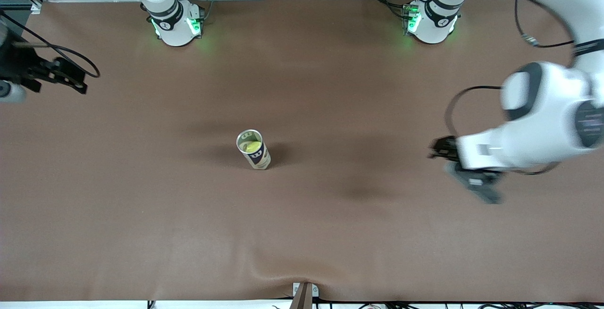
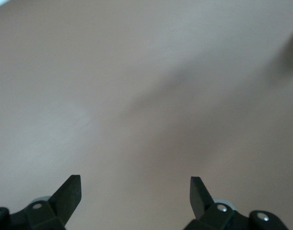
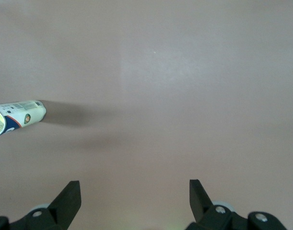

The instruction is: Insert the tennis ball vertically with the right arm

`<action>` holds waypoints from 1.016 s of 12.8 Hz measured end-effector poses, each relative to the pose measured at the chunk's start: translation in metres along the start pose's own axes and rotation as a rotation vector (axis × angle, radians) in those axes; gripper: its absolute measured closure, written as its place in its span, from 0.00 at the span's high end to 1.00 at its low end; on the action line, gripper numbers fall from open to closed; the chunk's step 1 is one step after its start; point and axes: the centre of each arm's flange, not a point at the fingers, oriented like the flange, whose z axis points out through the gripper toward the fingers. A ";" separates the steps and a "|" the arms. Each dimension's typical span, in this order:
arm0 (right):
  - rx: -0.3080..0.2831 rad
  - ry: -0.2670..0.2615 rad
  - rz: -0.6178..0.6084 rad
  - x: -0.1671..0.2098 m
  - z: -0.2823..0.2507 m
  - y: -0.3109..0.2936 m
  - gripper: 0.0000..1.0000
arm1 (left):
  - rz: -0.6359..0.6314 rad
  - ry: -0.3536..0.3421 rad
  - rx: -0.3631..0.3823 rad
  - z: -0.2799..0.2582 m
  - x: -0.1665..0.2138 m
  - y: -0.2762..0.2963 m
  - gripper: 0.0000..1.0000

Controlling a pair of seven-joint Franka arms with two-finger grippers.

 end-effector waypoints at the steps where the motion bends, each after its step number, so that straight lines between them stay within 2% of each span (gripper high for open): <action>1: 0.001 0.003 -0.007 0.005 0.005 -0.005 1.00 | -0.081 0.003 0.007 -0.018 -0.021 -0.030 1.00; 3: 0.001 0.008 -0.003 0.010 0.009 -0.003 1.00 | -0.261 -0.029 0.007 -0.052 -0.059 -0.058 1.00; 5: 0.001 0.012 0.007 0.010 0.008 0.003 1.00 | -0.367 -0.054 0.017 -0.082 -0.076 -0.048 1.00; 9: 0.004 0.049 0.015 0.013 0.003 0.007 1.00 | -0.479 -0.072 0.104 -0.132 -0.095 -0.016 1.00; 13: 0.005 0.071 0.023 0.013 -0.002 0.011 1.00 | -0.551 -0.103 0.138 -0.167 -0.108 0.030 1.00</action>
